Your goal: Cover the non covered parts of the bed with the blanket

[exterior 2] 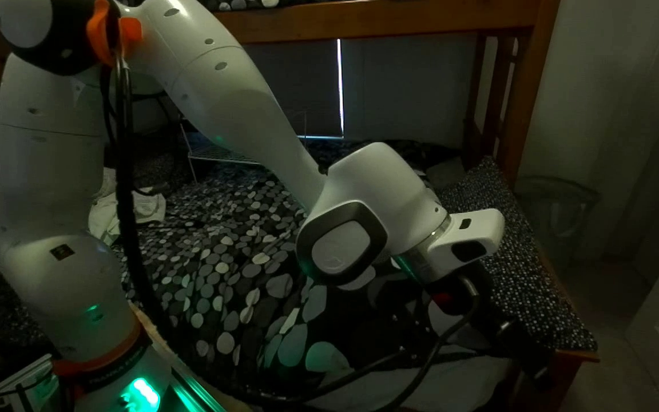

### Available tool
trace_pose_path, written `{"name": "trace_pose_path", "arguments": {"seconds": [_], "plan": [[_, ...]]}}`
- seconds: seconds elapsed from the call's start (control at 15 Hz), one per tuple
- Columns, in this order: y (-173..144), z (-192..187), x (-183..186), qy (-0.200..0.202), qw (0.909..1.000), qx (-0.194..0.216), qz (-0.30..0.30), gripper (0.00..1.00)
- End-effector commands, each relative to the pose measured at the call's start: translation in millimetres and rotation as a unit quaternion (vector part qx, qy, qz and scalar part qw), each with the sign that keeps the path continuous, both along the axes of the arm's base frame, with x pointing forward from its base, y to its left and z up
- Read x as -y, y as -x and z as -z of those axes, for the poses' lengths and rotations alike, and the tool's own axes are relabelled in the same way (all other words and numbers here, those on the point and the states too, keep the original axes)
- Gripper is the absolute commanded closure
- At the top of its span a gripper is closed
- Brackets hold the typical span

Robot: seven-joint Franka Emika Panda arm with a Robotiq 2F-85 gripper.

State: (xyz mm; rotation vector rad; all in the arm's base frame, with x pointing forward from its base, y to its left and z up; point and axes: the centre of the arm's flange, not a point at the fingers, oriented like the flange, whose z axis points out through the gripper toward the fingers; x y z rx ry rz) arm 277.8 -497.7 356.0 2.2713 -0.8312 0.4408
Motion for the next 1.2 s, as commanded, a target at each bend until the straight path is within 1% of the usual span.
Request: {"name": "trace_pose_path", "arguments": {"seconds": [0.0, 0.07, 0.13, 0.2, 0.4, 0.53, 0.73, 0.87, 1.0, 1.13], "plan": [[32.3, -46.4, -56.4, -0.022, 0.999, 0.007, -0.037, 0.0], [33.2, -51.0, -65.4, -0.031, 0.9979, 0.016, -0.054, 0.0], [35.5, -57.1, -75.2, -0.05, 0.9954, 0.024, -0.078, 0.0], [33.9, -59.5, -85.2, -0.057, 0.9937, 0.025, -0.093, 0.0], [31.3, -57.5, -106.2, -0.101, 0.9851, 0.003, -0.139, 0.0], [23.0, -49.7, -116.6, -0.133, 0.9763, -0.009, -0.171, 0.0], [8.5, -39.3, -129.7, -0.165, 0.9582, -0.031, -0.232, 0.0], [-2.1, -36.5, -138.9, -0.166, 0.9447, -0.05, -0.278, 0.0], [-9.2, -34.2, -148.5, -0.149, 0.9324, -0.062, -0.323, 0.0], [-14.6, -34.6, -157.4, -0.127, 0.923, -0.066, -0.357, 0.0]]}}
